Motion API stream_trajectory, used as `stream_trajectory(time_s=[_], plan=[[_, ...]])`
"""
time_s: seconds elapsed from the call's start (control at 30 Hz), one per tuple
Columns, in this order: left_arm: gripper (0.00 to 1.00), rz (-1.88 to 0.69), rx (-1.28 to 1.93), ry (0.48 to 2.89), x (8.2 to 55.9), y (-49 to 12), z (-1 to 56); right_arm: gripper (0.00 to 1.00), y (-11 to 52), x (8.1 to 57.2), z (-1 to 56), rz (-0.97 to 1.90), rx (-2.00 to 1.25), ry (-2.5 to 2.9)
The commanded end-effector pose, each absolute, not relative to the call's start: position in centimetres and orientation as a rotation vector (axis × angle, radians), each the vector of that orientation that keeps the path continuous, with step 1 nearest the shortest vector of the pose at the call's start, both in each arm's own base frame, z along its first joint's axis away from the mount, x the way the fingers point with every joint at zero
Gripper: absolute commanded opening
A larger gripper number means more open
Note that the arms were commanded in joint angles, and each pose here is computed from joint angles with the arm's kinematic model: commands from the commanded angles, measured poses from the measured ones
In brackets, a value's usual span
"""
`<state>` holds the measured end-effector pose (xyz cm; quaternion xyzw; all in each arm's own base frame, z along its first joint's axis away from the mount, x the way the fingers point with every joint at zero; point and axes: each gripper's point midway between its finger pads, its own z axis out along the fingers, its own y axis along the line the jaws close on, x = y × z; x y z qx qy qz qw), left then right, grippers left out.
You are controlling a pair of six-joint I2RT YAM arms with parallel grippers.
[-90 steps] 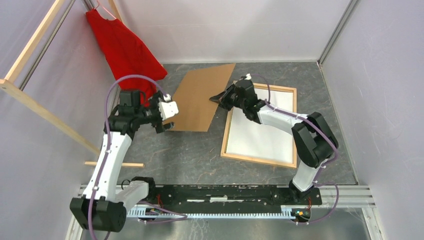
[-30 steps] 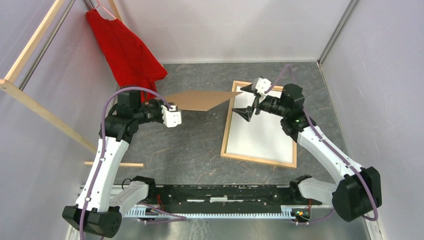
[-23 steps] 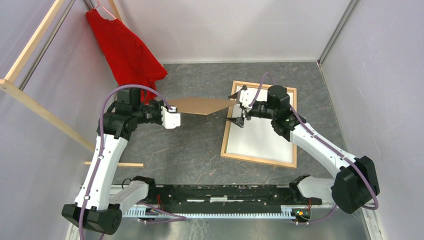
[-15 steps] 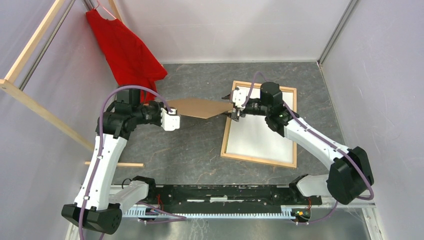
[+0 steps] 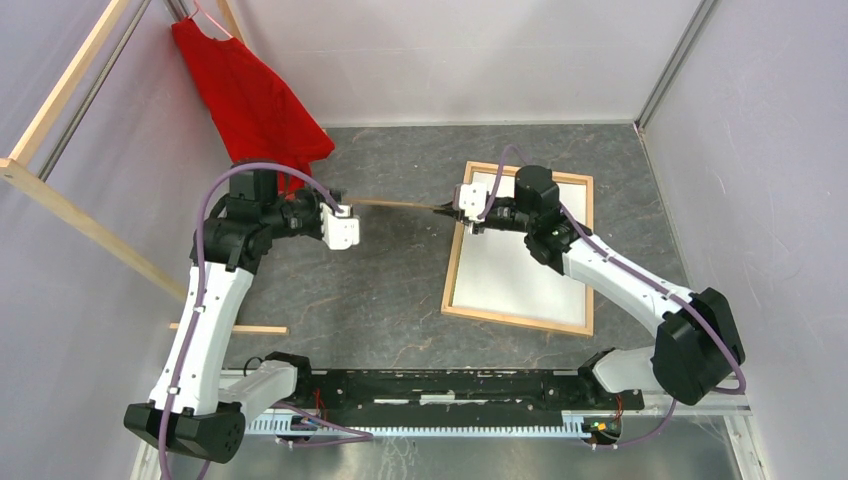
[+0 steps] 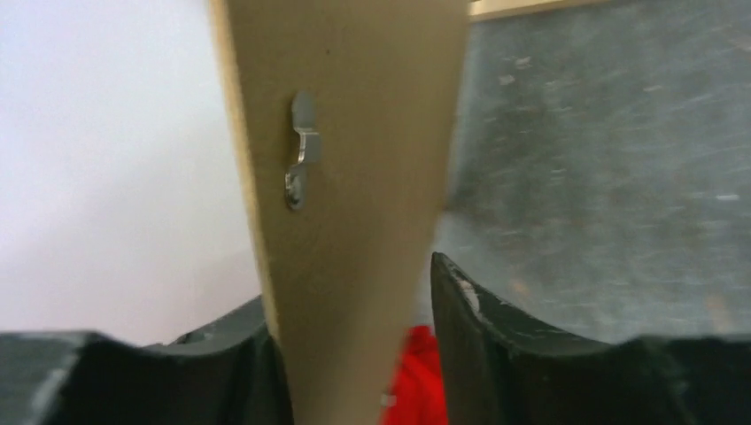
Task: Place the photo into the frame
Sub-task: Turn over the photo frame item at the center of the board.
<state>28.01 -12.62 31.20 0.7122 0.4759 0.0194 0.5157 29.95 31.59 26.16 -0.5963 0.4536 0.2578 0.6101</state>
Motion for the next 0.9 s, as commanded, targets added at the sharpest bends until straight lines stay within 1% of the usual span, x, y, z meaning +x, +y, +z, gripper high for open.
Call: stream_trajectory(time_s=[0.0,0.03,0.07,0.27,0.37,0.47,0.6,0.73,0.87], plan=[[0.87,0.107,1.488,1.015,30.0,-13.9,38.0,0.0,31.8,31.9,30.8,0.635,-1.115,1.104],[0.96,0.116,1.454,1.02,30.4,-13.8,38.7,0.0,31.9,32.2,31.2,0.653,-1.08,1.122],[0.99,0.118,1.416,1.029,30.8,-13.7,39.4,0.0,32.0,32.4,31.7,0.673,-1.051,1.13],[1.0,0.131,1.175,1.095,33.3,-12.7,43.8,0.0,32.7,34.3,34.0,0.811,-0.874,1.212],[1.0,0.126,1.079,1.113,34.0,-12.1,45.5,0.0,32.4,35.3,35.4,0.932,-0.754,1.26],[1.0,0.092,0.988,1.182,34.9,-11.6,46.2,0.0,31.9,36.2,36.5,1.077,-0.633,1.3],[1.0,0.086,0.926,1.297,36.3,-10.6,45.0,0.0,30.3,38.1,36.4,1.281,-0.449,1.424],[1.0,0.096,0.918,1.4,37.3,-9.8,42.4,0.0,27.5,38.1,36.8,1.483,-0.298,1.411],[1.0,0.088,0.904,1.494,38.3,-9.1,40.0,0.0,24.5,38.5,36.0,1.589,-0.173,1.461]])
